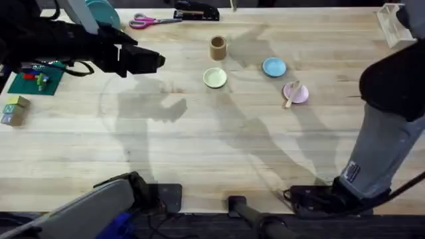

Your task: Pick up a utensil and set it on the pink plate, then put the other utensil in the container.

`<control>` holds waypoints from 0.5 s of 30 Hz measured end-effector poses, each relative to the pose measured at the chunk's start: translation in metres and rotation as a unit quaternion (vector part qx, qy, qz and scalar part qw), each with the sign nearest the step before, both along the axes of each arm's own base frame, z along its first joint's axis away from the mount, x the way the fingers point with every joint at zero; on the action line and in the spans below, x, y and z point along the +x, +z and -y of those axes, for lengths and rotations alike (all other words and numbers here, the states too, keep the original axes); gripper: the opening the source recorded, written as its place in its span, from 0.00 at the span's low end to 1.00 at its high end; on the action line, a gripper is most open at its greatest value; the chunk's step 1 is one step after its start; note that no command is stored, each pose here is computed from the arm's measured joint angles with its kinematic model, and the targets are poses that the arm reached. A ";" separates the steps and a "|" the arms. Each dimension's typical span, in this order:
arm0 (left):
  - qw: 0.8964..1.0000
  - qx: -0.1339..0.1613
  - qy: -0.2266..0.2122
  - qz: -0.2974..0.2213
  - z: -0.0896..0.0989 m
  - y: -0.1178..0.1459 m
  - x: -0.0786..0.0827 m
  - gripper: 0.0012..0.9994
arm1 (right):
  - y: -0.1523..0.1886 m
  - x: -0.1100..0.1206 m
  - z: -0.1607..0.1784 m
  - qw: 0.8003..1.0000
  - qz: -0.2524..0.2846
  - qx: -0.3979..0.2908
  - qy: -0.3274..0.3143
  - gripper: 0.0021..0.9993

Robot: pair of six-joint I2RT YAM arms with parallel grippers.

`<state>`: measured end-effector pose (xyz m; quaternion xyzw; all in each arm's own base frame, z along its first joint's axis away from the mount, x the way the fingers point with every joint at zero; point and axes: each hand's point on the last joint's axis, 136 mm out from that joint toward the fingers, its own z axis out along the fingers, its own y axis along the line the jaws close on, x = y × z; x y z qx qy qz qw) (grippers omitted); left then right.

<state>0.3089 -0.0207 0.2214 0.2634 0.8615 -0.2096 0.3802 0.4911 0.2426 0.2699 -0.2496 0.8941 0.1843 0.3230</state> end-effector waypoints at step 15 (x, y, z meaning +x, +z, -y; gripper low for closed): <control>1.000 0.000 0.000 0.000 0.000 0.000 0.000 1.00 | 0.086 -0.016 0.044 0.949 0.100 0.198 0.224 0.03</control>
